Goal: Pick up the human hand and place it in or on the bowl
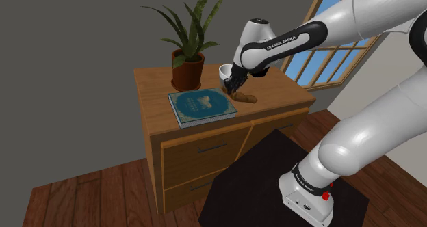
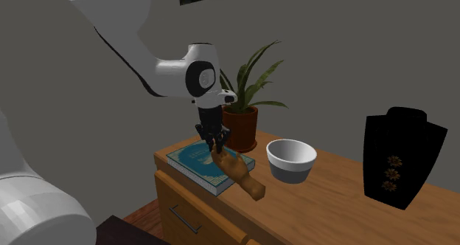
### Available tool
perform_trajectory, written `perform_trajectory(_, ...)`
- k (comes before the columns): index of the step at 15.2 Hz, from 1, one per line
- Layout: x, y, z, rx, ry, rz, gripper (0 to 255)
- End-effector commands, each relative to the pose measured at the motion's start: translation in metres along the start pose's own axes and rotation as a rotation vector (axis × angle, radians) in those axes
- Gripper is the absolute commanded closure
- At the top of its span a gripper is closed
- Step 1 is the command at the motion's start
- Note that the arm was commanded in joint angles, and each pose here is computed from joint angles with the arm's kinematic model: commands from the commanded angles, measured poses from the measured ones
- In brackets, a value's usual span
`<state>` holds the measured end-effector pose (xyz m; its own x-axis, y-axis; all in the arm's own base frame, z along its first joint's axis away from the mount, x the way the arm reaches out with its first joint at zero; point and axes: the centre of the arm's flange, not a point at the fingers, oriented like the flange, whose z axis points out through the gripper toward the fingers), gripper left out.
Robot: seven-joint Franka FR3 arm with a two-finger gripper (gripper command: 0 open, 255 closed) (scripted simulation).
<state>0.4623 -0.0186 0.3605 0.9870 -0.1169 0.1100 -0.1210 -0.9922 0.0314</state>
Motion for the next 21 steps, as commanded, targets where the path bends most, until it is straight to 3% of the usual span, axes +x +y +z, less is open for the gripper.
perform_trajectory(1, 0.0, 0.001, -0.01, 0.0, 0.0, 0.0, 255)
perform_trajectory(21, 0.012, 0.004, -0.115, 0.0, 0.0, 0.0, 255)
